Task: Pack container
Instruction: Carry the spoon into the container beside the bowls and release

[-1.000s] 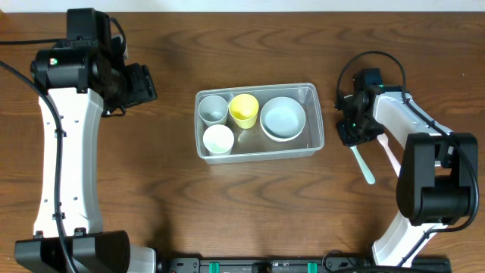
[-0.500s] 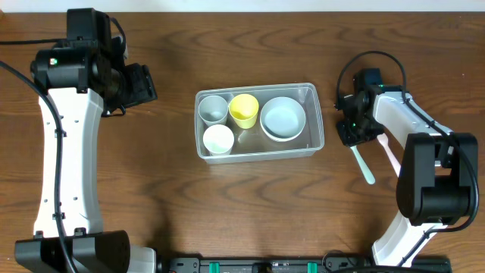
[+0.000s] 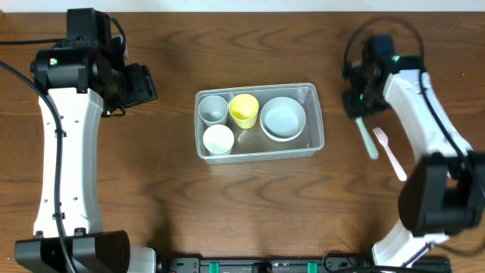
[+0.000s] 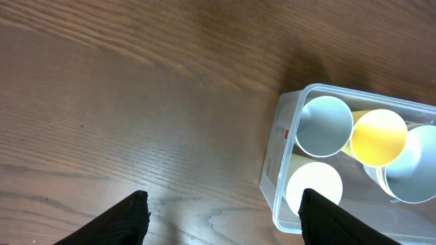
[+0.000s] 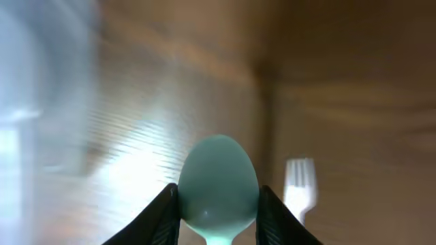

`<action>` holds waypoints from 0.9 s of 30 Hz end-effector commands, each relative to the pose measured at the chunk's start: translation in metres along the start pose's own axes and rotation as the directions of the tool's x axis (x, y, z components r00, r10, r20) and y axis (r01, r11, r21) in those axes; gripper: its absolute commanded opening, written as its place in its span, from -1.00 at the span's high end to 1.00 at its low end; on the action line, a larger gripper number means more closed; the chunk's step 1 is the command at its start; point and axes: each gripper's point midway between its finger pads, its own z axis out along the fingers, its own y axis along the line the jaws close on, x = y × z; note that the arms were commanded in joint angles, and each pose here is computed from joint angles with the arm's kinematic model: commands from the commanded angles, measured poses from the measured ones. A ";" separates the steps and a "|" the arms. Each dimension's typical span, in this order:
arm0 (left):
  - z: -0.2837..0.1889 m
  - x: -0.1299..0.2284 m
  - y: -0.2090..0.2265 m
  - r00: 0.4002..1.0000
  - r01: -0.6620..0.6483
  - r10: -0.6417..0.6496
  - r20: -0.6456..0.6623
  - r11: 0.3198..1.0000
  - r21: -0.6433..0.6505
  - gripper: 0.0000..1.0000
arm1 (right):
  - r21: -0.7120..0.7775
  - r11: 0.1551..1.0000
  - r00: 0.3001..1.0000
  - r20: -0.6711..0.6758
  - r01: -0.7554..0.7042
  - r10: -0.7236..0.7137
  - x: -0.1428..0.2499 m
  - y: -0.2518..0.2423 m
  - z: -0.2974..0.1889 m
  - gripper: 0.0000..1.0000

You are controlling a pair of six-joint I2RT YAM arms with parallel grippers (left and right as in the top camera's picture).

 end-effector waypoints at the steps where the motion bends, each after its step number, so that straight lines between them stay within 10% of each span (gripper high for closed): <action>1: 0.004 0.003 0.003 1.000 0.003 -0.003 -0.018 1.000 -0.007 -0.43 | 0.010 0.991 0.963 0.237 0.131 -0.130 -0.040 0.036 -0.087 0.98; 10: 0.004 0.003 0.003 1.000 0.003 -0.003 -0.018 1.000 -0.008 -0.43 | 0.031 0.805 0.748 0.348 0.593 -0.565 -0.042 0.180 -0.121 0.98; 27: 0.004 0.006 0.004 0.999 0.004 -0.004 -0.032 1.000 -0.011 -0.43 | -0.085 0.640 0.645 0.152 0.764 -0.749 -0.009 0.258 -0.023 0.97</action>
